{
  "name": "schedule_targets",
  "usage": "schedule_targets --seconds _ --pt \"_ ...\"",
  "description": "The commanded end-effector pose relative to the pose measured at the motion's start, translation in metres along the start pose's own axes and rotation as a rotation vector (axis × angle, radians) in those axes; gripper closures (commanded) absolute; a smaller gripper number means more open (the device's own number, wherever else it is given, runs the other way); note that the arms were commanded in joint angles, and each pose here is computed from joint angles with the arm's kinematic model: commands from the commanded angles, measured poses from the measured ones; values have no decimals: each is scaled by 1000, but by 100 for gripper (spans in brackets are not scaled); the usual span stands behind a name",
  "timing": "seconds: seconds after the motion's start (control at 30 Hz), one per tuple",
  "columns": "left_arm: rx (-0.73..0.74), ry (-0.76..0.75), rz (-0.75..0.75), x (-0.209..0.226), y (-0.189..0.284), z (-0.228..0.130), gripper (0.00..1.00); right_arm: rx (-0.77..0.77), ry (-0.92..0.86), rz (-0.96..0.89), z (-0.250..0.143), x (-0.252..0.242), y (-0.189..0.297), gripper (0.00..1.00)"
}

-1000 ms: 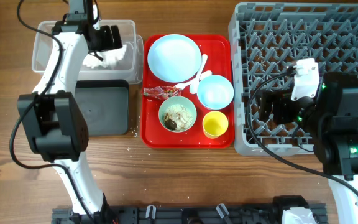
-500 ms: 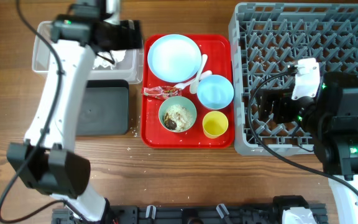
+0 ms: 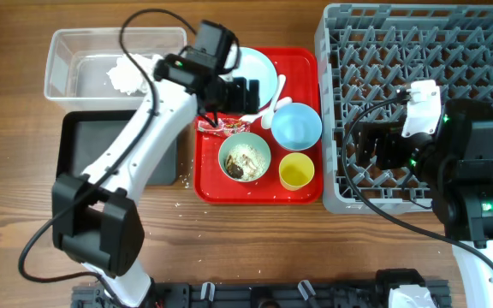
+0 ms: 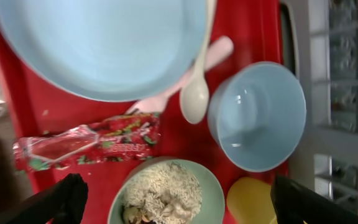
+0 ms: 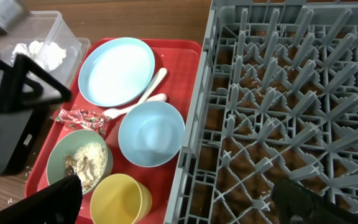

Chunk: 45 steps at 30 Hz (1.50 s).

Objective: Sort waste into correct bins and load items into the dishwasher rack
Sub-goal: 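Carry the tissue left and drop it into the clear bin, then grasp the yellow cup with the left gripper and lift it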

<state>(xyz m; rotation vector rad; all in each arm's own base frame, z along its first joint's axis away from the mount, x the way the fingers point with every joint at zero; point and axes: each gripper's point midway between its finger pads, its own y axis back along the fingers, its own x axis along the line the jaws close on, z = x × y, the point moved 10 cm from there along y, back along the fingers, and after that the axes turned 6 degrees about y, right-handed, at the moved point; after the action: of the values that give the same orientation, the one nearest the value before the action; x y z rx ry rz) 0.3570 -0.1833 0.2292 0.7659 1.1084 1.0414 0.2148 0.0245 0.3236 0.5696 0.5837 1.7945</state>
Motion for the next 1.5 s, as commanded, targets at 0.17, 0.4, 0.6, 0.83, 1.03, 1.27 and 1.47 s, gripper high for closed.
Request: schedule_targets --seconds 0.17,0.4,0.6,0.83,1.03,1.27,1.47 --pt "162 -330 -157 -46 -10 -40 5 -10 -9 19 4 3 4 0" --pt "257 -340 -214 -65 -13 -63 11 -3 -10 19 3 3 4 0" --pt "295 -237 -147 -67 -37 -89 13 0 -11 19 3 3 4 0" --pt "249 -213 -107 -68 -57 -100 25 2 -12 19 2 3 4 0" --pt "223 -215 -83 -69 -65 -105 34 9 -14 20 1 3 4 1" --pt "237 -212 -71 -68 -81 -106 52 17 -15 20 0 3 4 0" --pt "245 -178 -62 -67 -85 -107 84 22 -17 21 -1 3 4 1"
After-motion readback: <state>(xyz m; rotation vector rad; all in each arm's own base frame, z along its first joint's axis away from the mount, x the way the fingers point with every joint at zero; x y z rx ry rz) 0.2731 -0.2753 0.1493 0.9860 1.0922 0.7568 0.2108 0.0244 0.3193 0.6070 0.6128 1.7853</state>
